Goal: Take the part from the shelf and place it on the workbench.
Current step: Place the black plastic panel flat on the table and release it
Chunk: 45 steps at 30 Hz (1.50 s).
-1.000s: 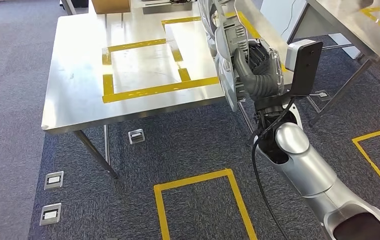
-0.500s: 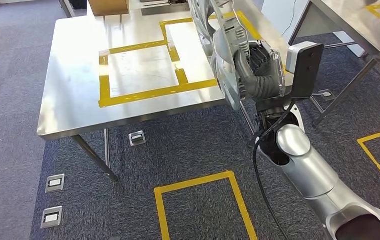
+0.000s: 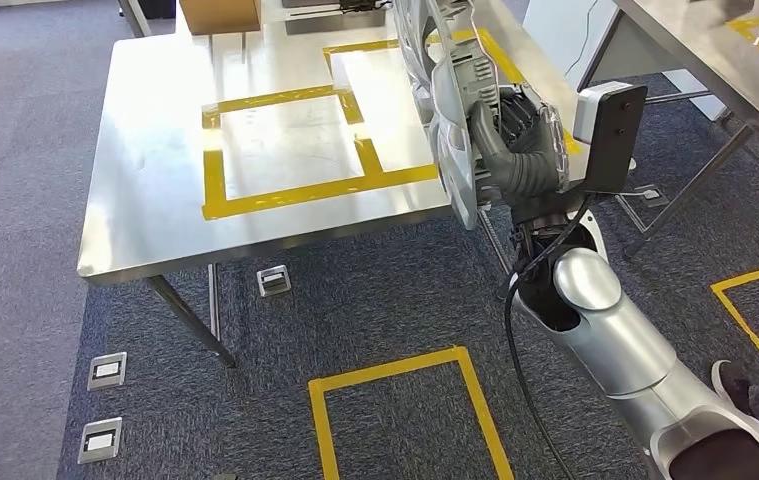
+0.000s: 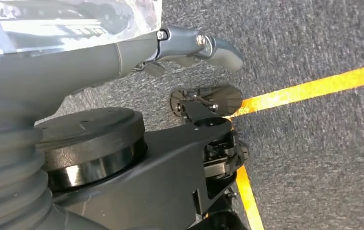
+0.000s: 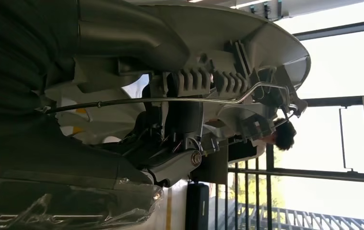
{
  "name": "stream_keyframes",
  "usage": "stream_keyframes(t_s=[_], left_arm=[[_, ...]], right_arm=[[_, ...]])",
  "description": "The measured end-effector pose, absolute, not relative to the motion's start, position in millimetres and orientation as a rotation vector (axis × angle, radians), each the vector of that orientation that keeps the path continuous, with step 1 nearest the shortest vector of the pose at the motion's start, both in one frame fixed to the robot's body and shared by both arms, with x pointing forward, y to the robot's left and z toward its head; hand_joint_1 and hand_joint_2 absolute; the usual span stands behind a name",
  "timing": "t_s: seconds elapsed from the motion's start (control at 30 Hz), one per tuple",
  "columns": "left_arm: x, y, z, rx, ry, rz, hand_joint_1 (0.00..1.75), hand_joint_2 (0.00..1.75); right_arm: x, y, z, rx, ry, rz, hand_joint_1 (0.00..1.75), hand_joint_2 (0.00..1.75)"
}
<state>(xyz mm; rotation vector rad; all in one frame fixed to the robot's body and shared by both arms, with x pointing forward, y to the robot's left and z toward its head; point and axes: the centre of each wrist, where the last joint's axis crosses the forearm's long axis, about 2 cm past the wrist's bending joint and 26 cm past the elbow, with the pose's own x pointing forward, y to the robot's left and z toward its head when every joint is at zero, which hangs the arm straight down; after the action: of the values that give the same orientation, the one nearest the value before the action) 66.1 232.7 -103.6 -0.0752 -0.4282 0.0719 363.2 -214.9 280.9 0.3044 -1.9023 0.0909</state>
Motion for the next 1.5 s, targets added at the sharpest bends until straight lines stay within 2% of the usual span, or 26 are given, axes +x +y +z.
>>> stream_keyframes(t_s=[1.5], left_arm=[[65.6, 231.0, -103.5, -0.084, -0.419, 0.062, 0.0, 1.75]], right_arm=[[357.8, -216.8, 283.3, 0.336, -1.9, 0.065, 1.75, 1.75]])
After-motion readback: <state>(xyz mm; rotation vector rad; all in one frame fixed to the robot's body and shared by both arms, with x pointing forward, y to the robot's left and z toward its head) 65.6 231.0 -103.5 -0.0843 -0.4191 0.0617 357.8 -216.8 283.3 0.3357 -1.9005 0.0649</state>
